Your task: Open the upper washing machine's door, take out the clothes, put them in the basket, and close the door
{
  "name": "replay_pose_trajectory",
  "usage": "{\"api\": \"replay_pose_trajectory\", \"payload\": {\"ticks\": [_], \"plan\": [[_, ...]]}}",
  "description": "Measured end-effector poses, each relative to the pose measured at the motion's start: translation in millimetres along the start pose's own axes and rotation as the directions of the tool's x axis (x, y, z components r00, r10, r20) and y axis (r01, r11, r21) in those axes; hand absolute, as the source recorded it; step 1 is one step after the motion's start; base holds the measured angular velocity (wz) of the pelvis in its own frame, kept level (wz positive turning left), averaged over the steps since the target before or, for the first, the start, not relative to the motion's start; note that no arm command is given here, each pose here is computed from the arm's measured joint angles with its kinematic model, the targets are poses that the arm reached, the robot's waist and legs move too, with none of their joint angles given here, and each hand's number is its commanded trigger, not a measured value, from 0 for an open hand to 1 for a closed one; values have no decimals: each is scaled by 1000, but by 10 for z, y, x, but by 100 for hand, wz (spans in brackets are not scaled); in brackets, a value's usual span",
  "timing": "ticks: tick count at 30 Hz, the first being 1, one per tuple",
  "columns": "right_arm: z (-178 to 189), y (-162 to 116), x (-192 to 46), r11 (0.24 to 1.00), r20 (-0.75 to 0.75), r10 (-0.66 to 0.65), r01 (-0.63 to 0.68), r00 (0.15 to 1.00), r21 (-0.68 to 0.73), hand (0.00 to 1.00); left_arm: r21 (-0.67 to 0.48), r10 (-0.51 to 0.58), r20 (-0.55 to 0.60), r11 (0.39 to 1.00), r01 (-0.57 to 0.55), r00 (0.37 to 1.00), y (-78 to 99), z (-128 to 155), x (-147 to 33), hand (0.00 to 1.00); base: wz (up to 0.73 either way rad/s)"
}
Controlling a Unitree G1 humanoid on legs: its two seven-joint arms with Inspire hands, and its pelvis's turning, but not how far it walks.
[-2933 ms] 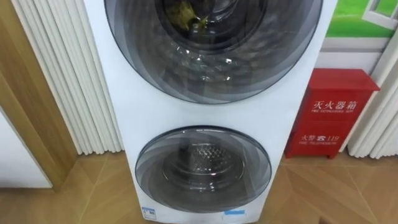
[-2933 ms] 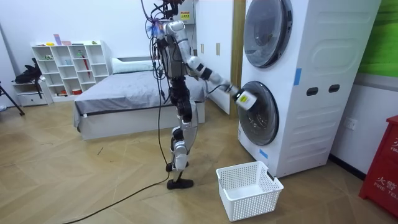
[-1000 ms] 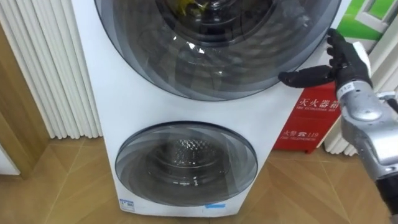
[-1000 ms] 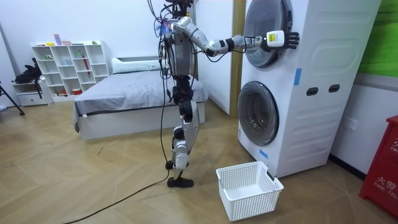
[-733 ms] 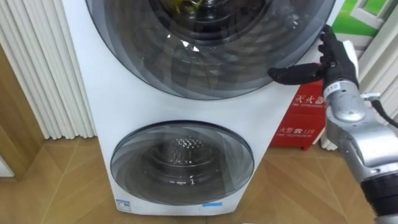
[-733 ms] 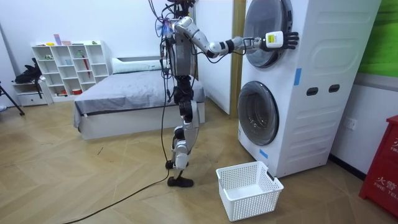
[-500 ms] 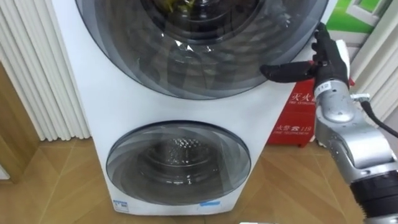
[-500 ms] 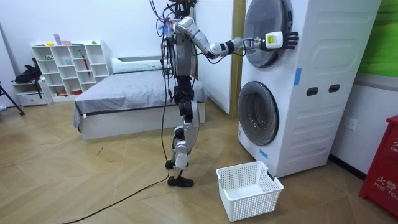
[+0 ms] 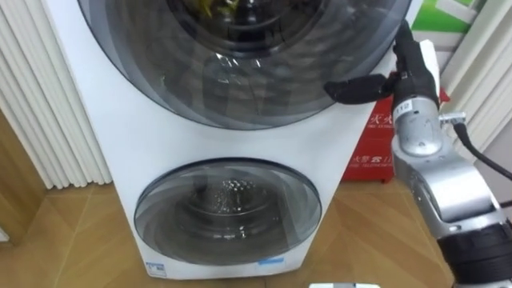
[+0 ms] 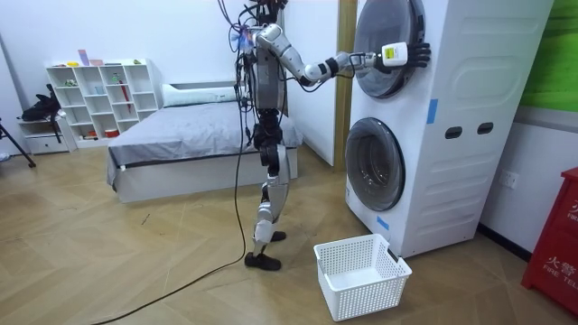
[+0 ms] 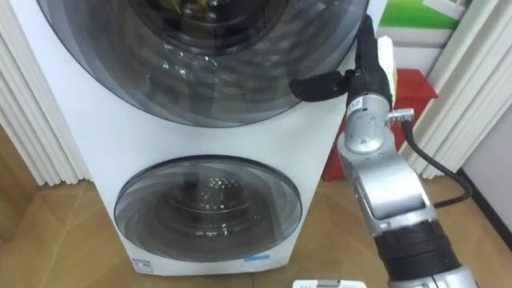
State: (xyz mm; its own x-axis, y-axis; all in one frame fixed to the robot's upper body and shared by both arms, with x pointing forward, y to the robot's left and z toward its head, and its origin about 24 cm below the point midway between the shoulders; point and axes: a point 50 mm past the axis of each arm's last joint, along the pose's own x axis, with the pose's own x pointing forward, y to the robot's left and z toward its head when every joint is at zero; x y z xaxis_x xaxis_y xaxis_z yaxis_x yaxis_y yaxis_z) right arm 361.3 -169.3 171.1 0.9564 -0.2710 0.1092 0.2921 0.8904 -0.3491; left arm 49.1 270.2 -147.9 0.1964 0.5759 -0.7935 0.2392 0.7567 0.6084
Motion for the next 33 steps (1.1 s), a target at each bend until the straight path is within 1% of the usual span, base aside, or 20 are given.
{"api": "replay_pose_trajectory", "payload": {"ticks": [8, 10, 12, 16, 20, 22, 23, 24, 25, 26, 29, 33], "plan": [[20, -7, -8, 1000, 0, 5, -5, 1000, -5, 0, -1, 3, 17, 1000, -3, 1000, 0, 20, -1, 0, -3], [23, -28, -6, 1000, 3, 4, -4, 1000, -12, 0, 17, 3, 28, 1000, -4, 1000, -7, 39, -4, 0, 0], [76, -61, -33, 1000, 33, 6, -6, 999, -9, 0, 19, 2, 30, 1000, -2, 1000, -14, 28, -6, 0, -3], [317, -143, -110, 1000, 148, -7, 6, 989, 13, 0, 6, 7, 33, 1000, -7, 999, -6, -13, 0, 0, 3], [358, -197, -243, 1000, 215, -26, 24, 976, 15, 0, 0, 12, 53, 1000, -12, 999, -18, -13, 0, 0, 8], [337, -255, -329, 999, 254, -17, 6, 967, 46, 0, -27, 11, 60, 1000, -9, 998, -23, -15, 0, 0, -13], [336, -255, -362, 999, 270, -10, -4, 963, 51, 0, -27, 18, 63, 1000, -16, 998, 3, -25, 7, 0, -52], [416, -233, -435, 997, 323, 24, -44, 946, 55, 0, -41, 32, 59, 999, -29, 998, 52, -62, 22, 0, -31], [478, -205, -534, 995, 371, 65, -89, 927, 50, 0, -45, 22, 35, 999, -21, 999, 20, -132, 20, 0, -4], [488, -182, -588, 993, 392, 88, -113, 916, 42, 0, -36, 13, 33, 999, -12, 999, -11, -144, 12, 0, 36], [498, -190, -602, 986, 402, 104, -147, 910, 77, 0, -23, 5, 57, 1000, -3, 998, -37, -105, 2, 0, 31], [477, -267, -612, 986, 411, 104, -149, 906, 79, 0, -26, 2, 65, 1000, 0, 998, -48, -93, -3, 0, 3]]}}
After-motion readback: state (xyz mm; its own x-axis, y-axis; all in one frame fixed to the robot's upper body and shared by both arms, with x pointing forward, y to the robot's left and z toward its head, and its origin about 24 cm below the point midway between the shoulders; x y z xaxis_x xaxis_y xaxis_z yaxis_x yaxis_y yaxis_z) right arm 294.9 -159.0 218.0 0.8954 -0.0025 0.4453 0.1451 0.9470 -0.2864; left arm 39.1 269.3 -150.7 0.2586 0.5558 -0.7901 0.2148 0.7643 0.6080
